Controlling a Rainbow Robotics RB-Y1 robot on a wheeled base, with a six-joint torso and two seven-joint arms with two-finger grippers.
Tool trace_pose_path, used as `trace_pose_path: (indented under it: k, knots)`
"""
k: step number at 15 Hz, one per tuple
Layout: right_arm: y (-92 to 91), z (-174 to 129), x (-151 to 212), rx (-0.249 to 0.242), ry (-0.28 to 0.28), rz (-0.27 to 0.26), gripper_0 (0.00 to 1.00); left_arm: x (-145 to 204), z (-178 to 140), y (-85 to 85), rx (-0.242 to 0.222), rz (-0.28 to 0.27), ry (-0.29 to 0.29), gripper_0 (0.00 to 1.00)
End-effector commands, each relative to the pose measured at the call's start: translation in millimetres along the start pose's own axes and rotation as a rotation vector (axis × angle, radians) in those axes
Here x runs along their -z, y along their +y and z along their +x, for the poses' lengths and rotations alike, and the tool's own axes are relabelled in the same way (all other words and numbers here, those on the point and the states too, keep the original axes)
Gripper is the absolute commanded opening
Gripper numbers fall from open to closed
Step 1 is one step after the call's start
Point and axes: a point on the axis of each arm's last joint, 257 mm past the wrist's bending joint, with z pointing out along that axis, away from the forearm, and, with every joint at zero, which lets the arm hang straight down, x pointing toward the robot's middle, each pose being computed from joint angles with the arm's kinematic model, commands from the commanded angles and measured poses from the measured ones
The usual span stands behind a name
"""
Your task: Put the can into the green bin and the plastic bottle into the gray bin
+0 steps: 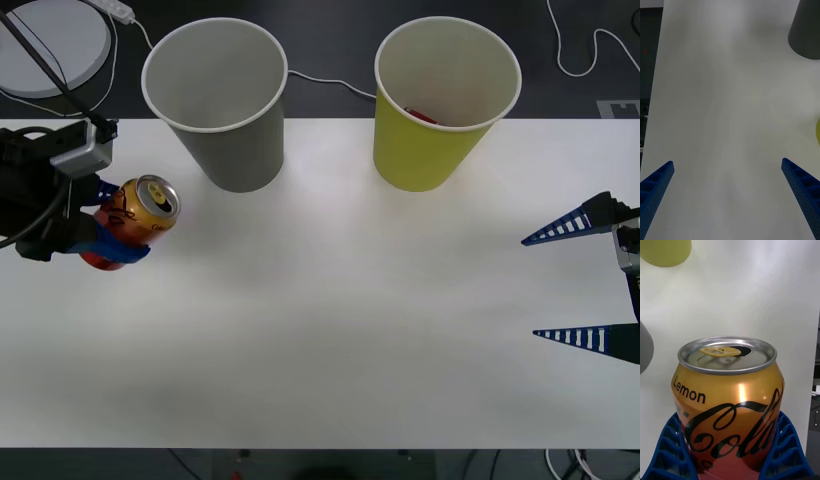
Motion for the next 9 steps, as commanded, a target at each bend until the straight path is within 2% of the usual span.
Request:
trace_pose_path:
  k: [1,5,9]
  knots:
    - [0.0,0,0,0.0,0.0,0.0,1.0,6,-32,8.4,0.014,0.004,0.033,0.0]
    - [0.0,0,0,0.0,0.0,0.0,1.0,16,-82,25.7,0.051,0.011,0.015,0.0]
    - [0.0,0,0,0.0,0.0,0.0,1.0,23,-136,39.2,0.057,0.013,0.059,0.0]
